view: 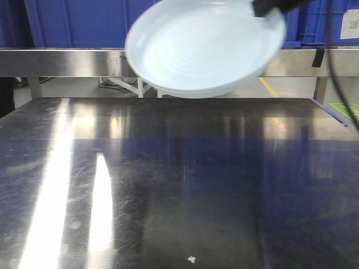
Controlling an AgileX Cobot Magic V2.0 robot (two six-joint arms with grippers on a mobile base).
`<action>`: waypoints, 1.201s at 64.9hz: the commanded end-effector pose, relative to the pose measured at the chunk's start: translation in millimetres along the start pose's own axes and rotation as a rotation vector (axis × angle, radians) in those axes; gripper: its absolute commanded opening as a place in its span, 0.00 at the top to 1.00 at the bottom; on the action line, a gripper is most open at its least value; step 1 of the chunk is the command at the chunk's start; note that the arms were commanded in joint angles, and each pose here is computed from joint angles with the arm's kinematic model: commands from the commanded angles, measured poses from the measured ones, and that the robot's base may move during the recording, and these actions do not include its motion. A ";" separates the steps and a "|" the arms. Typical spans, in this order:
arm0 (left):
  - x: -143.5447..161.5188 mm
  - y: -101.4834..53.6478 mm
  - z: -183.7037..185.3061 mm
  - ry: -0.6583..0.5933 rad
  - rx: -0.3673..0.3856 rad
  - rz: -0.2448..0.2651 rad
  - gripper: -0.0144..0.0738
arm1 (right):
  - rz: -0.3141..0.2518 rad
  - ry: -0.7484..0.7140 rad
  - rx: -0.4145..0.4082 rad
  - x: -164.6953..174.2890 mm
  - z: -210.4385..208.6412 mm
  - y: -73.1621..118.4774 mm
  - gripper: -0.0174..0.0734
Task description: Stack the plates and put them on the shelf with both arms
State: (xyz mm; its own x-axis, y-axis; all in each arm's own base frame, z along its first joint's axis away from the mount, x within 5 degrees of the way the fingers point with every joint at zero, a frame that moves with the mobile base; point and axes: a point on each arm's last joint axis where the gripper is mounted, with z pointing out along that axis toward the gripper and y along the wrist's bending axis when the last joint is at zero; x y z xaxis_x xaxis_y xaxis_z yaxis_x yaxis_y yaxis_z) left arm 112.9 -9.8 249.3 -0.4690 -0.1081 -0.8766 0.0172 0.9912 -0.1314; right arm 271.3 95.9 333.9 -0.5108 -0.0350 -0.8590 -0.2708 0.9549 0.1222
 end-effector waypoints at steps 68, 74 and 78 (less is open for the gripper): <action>-16.2 -2.1 -4.0 -0.110 0.014 -0.011 0.73 | 0.077 -0.356 0.195 101.5 -141.2 -42.2 0.78; -16.2 -2.1 -4.0 -0.110 0.014 -0.011 0.73 | 0.077 -0.355 0.195 101.6 -141.1 -42.2 0.78; -16.2 -2.1 -4.0 -0.110 0.014 -0.011 0.73 | 0.077 -0.355 0.195 101.6 -141.1 -42.2 0.78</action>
State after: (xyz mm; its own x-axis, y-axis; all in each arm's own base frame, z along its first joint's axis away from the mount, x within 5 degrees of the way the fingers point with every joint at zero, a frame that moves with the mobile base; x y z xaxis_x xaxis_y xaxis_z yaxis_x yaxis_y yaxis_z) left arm 112.9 -9.8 249.3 -0.4690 -0.1081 -0.8766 0.0172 0.9912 -0.1314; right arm 113.7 11.3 293.0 -0.3264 0.1041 -0.9395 -0.0572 0.9899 0.1295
